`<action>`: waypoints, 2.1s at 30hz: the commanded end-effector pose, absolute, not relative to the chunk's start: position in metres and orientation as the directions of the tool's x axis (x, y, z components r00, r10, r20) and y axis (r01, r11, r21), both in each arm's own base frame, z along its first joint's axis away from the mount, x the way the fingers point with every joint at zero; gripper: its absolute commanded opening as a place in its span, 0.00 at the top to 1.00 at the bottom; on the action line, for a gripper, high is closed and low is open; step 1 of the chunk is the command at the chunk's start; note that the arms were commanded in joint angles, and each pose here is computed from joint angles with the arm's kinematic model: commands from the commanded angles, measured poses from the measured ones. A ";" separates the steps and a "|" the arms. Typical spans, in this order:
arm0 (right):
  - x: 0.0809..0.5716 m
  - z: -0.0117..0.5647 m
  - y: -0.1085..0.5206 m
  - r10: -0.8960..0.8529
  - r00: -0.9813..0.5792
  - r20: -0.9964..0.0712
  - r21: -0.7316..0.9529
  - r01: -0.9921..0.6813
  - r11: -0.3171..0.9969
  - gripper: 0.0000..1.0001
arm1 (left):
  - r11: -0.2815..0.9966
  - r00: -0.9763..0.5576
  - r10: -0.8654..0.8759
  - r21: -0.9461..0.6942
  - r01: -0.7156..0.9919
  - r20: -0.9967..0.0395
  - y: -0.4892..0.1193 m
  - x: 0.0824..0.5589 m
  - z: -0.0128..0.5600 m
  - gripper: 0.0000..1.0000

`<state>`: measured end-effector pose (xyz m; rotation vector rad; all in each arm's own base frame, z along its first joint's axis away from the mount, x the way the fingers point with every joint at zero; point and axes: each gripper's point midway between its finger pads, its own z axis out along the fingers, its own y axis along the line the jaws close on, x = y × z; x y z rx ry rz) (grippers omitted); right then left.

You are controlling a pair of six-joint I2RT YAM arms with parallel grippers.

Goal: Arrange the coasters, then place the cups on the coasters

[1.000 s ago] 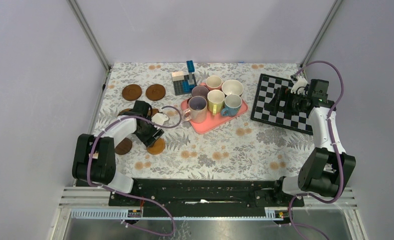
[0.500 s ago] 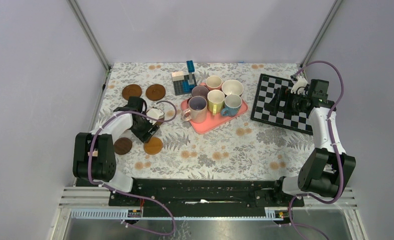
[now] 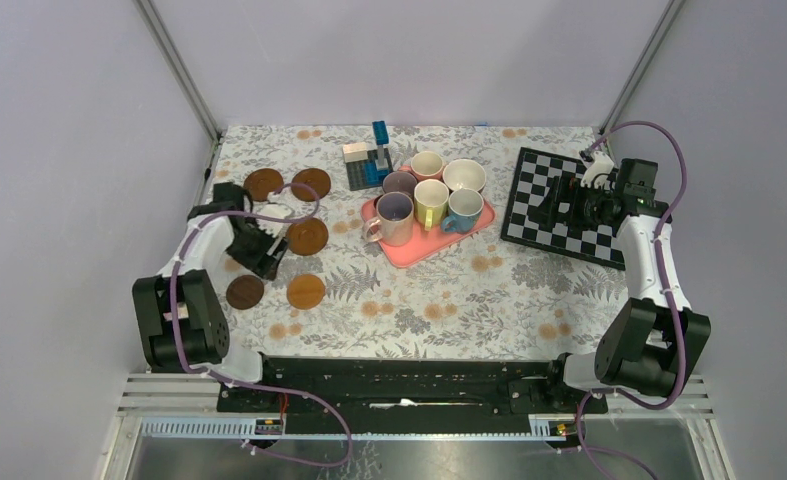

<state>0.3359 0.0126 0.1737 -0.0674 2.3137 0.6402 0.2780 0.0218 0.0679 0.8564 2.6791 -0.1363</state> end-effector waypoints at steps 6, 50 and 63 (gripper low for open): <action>0.332 0.189 0.017 0.110 -0.704 -0.701 0.417 -0.280 0.864 0.02 | 0.875 -0.835 0.462 -0.003 0.485 -0.299 0.091 0.256 0.067 0.23; 0.333 0.183 0.018 0.126 -0.712 -0.691 0.432 -0.268 0.861 0.02 | 0.882 -0.871 0.379 -0.163 0.442 -0.314 0.089 0.242 0.035 0.40; 0.334 0.183 0.018 0.127 -0.711 -0.692 0.433 -0.268 0.860 0.02 | 0.865 -0.864 0.383 -0.201 0.459 -0.326 0.078 0.242 0.038 0.41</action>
